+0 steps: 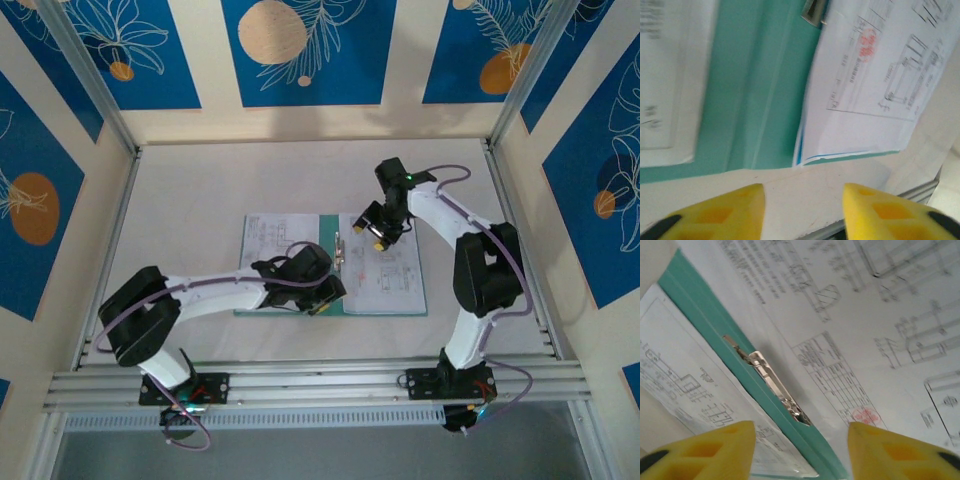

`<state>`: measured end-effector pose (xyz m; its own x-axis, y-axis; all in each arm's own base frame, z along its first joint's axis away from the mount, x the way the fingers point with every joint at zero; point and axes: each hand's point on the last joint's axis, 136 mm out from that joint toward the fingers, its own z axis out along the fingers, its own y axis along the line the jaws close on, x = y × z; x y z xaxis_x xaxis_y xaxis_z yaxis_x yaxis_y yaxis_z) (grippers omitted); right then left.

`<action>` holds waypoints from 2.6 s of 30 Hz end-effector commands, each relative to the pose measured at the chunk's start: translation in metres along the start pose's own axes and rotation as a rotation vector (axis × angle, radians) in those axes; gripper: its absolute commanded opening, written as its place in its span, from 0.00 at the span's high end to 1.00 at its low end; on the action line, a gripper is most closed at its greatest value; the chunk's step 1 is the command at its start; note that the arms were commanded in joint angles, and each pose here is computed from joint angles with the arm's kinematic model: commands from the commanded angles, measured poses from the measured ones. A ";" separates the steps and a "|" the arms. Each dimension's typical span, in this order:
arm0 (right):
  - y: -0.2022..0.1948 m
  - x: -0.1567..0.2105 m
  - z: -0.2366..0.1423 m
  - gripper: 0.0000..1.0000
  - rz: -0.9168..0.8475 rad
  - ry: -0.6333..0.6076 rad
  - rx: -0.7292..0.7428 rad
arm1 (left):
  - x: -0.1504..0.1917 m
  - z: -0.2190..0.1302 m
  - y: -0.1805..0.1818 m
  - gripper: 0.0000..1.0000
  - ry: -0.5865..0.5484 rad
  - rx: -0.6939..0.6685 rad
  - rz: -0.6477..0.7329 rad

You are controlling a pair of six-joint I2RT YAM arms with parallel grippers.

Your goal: Put the files into the folder

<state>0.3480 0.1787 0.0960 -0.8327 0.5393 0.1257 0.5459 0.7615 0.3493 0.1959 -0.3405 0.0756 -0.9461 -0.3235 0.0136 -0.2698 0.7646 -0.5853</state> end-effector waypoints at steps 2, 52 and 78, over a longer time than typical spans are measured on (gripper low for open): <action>0.021 -0.002 0.007 0.69 -0.043 0.030 -0.022 | -0.018 -0.015 0.045 0.75 -0.026 -0.165 0.009; 0.069 -0.014 0.071 1.00 -0.164 0.137 0.021 | -0.034 0.012 0.127 1.00 0.027 -0.345 -0.092; 0.012 0.062 -0.009 1.00 -0.144 0.071 -0.044 | -0.033 0.023 0.118 1.00 0.023 -0.282 -0.177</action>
<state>0.2995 0.2366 0.0969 -0.9290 0.3120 0.1989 0.3677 0.8390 0.4012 0.2179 -0.2712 0.0178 -0.9047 -0.4202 0.0705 -0.4074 0.8047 -0.4319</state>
